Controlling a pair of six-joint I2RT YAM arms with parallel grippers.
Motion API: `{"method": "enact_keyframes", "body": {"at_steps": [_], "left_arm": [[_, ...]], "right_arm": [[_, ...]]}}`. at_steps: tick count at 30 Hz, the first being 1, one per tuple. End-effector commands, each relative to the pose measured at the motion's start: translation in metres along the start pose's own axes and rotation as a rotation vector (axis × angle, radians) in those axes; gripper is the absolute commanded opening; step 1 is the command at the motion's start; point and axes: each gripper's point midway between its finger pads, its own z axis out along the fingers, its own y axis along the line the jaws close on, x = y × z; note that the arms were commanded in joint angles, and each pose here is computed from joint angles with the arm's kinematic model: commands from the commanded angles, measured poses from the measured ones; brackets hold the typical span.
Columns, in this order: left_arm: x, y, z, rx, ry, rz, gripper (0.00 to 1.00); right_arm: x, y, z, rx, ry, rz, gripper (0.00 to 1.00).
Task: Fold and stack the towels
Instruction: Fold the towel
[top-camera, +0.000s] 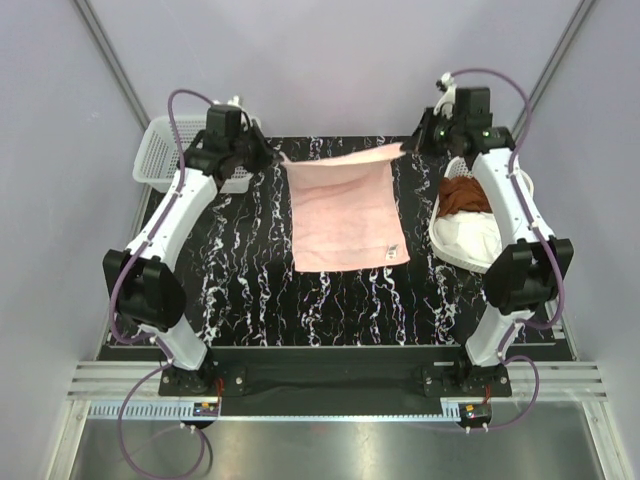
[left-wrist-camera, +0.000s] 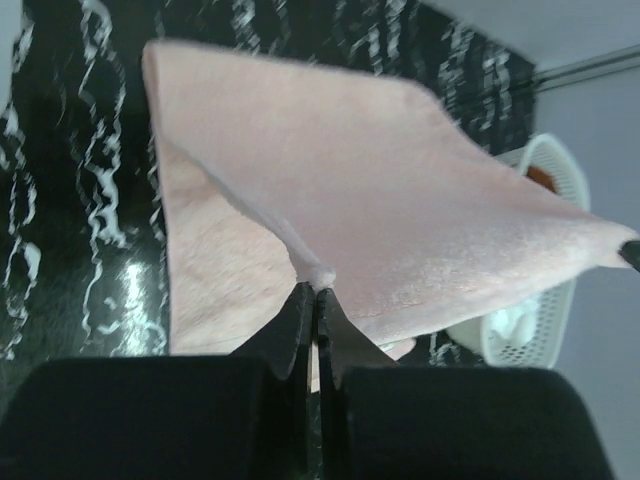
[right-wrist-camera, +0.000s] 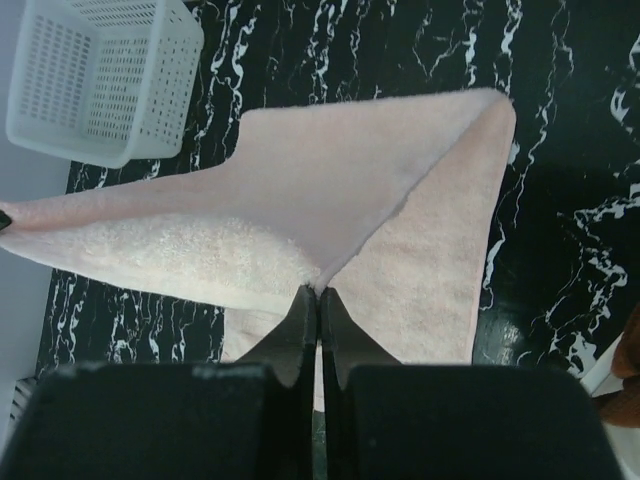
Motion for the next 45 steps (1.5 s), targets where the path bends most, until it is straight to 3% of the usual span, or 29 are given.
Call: {"method": "enact_keyframes", "body": {"at_steps": [1,8,16,24,29,35,38,41,43,45], "left_arm": [[-0.011,-0.023,-0.014,0.048,0.015,0.014,0.0],[0.018,-0.018,-0.015,0.012,0.056,0.038,0.0],[0.133,0.045,0.01,-0.073,0.21,0.025,0.0],[0.198,0.062,0.014,-0.082,0.291,0.047,0.0],[0.224,0.078,0.011,-0.131,0.328,0.072,0.0],[0.231,0.101,0.003,-0.217,0.321,0.086,0.01],[0.234,0.107,-0.002,-0.249,0.333,0.095,0.17],[0.237,0.11,-0.011,-0.266,0.349,0.1,0.31],[0.234,0.109,-0.018,-0.262,0.338,0.103,0.48],[0.232,0.109,-0.02,-0.267,0.328,0.108,0.55]], "right_arm": [[-0.024,-0.001,-0.006,0.037,-0.027,-0.021,0.0],[-0.004,-0.012,-0.016,0.103,0.034,-0.016,0.0],[0.102,-0.045,-0.006,0.129,0.172,0.093,0.0],[0.172,-0.068,-0.003,0.169,0.285,0.162,0.02],[0.194,-0.078,-0.015,0.225,0.305,0.177,0.06],[0.22,-0.083,-0.019,0.236,0.341,0.204,0.24],[0.231,-0.082,-0.022,0.235,0.364,0.236,0.31],[0.235,-0.079,-0.028,0.233,0.36,0.252,0.33],[0.235,-0.077,-0.032,0.231,0.352,0.256,0.34],[0.235,-0.075,-0.032,0.225,0.347,0.263,0.35]]}}
